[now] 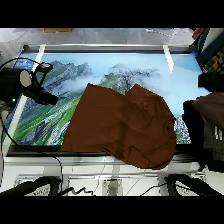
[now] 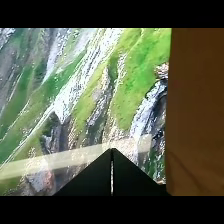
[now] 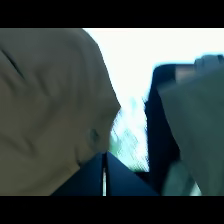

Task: Fold the clothes and pants, and hang the long-sleeved shirts on hangers.

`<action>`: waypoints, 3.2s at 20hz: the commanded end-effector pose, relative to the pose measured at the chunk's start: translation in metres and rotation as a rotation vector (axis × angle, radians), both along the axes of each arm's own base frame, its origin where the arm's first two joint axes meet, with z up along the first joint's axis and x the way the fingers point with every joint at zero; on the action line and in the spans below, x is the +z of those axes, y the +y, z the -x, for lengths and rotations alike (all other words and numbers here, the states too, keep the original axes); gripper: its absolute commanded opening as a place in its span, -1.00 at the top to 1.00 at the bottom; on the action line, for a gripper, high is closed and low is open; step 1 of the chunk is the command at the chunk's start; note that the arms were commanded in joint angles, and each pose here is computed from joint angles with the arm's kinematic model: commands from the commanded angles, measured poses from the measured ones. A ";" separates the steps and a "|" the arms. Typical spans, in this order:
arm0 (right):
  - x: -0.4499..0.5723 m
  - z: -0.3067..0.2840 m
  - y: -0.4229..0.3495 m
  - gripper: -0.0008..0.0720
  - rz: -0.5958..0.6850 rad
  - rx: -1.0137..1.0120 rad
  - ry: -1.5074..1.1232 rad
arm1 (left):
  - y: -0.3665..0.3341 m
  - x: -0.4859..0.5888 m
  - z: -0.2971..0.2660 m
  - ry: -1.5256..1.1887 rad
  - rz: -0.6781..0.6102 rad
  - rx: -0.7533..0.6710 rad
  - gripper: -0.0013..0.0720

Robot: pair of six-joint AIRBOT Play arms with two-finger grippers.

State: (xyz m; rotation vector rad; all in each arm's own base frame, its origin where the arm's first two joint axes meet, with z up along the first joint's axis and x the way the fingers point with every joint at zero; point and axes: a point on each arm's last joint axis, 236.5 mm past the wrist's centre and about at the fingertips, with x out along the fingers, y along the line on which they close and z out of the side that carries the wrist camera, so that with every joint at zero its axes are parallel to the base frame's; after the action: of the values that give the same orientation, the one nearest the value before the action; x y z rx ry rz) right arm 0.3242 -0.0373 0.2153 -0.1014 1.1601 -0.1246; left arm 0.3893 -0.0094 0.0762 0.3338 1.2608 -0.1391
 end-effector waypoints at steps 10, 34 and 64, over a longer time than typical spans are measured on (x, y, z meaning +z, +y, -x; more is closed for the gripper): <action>-0.255 0.166 0.000 -0.42 -0.343 -0.157 0.696 | -0.009 0.002 -0.007 -0.030 0.041 -0.007 0.94; -0.269 0.049 0.055 0.95 -0.573 -0.150 0.238 | -0.015 0.005 -0.017 -0.074 0.049 -0.019 0.94; -0.228 -0.082 0.092 0.95 -0.441 -0.053 -0.143 | -0.035 -0.184 0.194 0.619 0.628 0.227 -0.32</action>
State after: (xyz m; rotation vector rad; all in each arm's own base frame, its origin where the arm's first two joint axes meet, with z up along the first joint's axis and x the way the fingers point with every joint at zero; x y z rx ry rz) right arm 0.4084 0.0530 -0.0117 0.3226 1.0114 0.0738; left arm 0.2044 -0.0484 -0.1005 -0.4579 1.7472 -0.4587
